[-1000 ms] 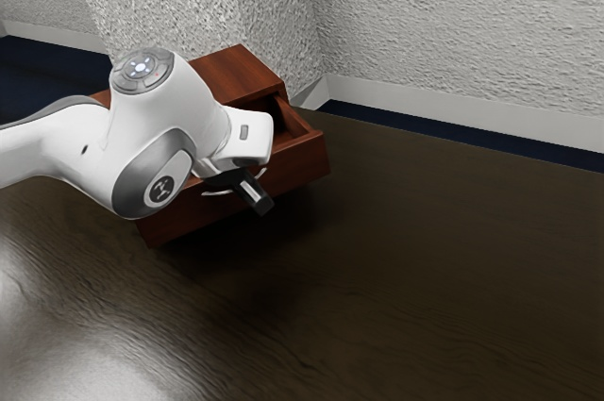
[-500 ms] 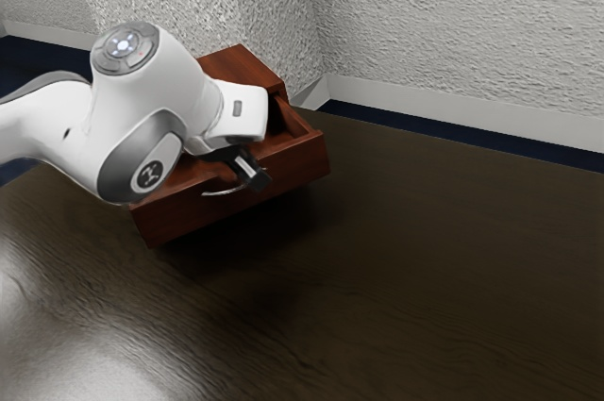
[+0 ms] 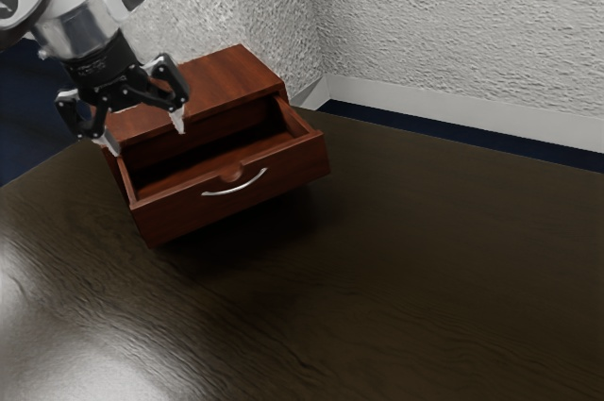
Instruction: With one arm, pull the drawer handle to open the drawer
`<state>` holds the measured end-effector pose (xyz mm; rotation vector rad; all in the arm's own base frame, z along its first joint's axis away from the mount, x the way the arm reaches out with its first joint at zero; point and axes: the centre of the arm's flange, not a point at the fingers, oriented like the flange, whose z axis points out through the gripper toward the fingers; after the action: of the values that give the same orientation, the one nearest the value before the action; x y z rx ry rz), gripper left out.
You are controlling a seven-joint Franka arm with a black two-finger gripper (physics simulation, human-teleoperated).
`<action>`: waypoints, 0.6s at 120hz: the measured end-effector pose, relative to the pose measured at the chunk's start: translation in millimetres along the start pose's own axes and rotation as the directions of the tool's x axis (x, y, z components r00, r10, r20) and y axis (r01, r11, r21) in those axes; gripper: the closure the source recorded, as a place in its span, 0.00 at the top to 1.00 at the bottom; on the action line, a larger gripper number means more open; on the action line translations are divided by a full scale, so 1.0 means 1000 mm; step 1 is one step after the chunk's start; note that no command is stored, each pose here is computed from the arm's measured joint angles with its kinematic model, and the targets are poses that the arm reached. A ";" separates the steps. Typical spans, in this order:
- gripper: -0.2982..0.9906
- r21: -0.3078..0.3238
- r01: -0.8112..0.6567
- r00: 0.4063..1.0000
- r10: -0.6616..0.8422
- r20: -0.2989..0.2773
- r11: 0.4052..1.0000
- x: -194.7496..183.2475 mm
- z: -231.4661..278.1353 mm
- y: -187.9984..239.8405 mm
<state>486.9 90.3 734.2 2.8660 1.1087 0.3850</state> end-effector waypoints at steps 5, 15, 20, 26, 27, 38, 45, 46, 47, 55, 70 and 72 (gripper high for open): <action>0.75 0.036 0.079 0.995 -0.081 0.053 0.996 -0.001 0.014 -0.010; 0.76 0.098 0.207 0.971 -0.216 0.099 0.974 -0.004 0.029 -0.021; 0.76 0.129 0.259 0.955 -0.274 0.117 0.957 -0.007 0.038 -0.025; 0.76 0.158 0.313 0.934 -0.334 0.129 0.937 -0.009 0.045 -0.027; 0.76 0.161 0.322 0.930 -0.343 0.130 0.933 -0.010 0.045 -0.027; 0.76 0.192 0.408 0.891 -0.435 0.129 0.892 -0.012 0.049 -0.029; 0.77 0.206 0.454 0.867 -0.483 0.124 0.867 -0.013 0.050 -0.030; 0.77 0.207 0.460 0.863 -0.490 0.123 0.863 -0.013 0.050 -0.030; 0.77 0.209 0.466 0.860 -0.496 0.122 0.860 -0.014 0.050 -0.030; 0.77 0.218 0.509 0.834 -0.540 0.113 0.833 -0.015 0.049 -0.029; 0.77 0.232 0.578 0.787 -0.610 0.097 0.782 -0.017 0.048 -0.030; 0.77 0.233 0.586 0.780 -0.618 0.094 0.776 -0.017 0.048 -0.030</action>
<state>466.6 103.2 680.2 2.4038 2.0168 -0.0050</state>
